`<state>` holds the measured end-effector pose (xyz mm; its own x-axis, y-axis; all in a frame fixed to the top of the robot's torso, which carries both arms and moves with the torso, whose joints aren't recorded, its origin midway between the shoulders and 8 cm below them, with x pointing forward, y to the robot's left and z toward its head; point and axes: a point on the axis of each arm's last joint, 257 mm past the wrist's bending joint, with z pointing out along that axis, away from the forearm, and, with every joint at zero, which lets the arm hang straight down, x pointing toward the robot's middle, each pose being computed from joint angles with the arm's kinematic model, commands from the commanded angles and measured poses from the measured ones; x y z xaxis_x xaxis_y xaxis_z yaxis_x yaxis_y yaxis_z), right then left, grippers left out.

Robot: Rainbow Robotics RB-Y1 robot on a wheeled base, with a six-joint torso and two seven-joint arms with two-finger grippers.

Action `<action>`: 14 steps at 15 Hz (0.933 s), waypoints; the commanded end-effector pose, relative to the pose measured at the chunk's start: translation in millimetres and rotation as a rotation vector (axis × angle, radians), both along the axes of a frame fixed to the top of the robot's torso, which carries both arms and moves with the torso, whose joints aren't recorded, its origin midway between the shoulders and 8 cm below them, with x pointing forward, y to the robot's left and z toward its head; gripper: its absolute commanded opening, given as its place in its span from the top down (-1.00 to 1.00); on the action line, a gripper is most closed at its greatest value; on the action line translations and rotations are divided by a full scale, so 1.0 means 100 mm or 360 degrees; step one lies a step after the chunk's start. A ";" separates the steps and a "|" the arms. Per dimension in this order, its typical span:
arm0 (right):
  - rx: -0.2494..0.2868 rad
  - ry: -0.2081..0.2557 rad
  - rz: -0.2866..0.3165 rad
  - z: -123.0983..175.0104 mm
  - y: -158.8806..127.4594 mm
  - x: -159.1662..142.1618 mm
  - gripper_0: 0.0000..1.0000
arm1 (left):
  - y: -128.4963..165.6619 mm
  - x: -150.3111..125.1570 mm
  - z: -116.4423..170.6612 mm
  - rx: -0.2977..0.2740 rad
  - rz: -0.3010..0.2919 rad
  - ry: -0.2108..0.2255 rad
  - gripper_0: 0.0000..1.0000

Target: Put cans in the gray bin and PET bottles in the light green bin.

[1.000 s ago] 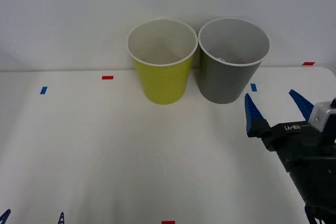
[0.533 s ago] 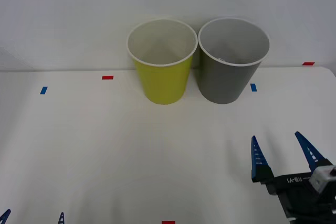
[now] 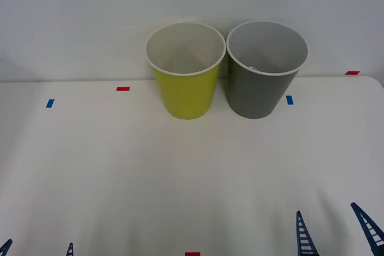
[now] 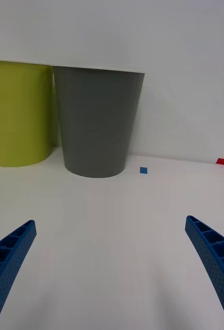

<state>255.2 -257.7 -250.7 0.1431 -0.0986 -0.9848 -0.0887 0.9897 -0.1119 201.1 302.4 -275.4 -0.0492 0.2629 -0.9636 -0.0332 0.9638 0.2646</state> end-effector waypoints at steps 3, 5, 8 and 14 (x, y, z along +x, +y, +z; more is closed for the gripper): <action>0.0036 0.0043 -0.0056 -0.12 -0.12 -0.35 -1.00 | 0.00 0.00 0.00 0.0000 0.0000 0.0000 -1.00; 0.0058 0.0077 -0.0081 -0.18 -0.18 -0.42 -1.00 | 0.00 0.00 0.00 0.0000 0.0000 0.0000 -1.00; 0.0064 0.0080 -0.0084 -0.18 -0.18 -0.43 -1.00 | 0.00 0.00 0.00 0.0000 0.0000 0.0000 -1.00; 0.0064 0.0080 -0.0084 -0.18 -0.18 -0.43 -1.00 | 0.00 0.00 0.00 0.0000 0.0000 0.0000 -1.00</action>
<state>212.5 -276.0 -268.4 0.0895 -0.0647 -0.9939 -0.0411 0.9968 -0.0686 201.1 302.4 -275.4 -0.0492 0.2629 -0.9636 -0.0332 0.9638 0.2646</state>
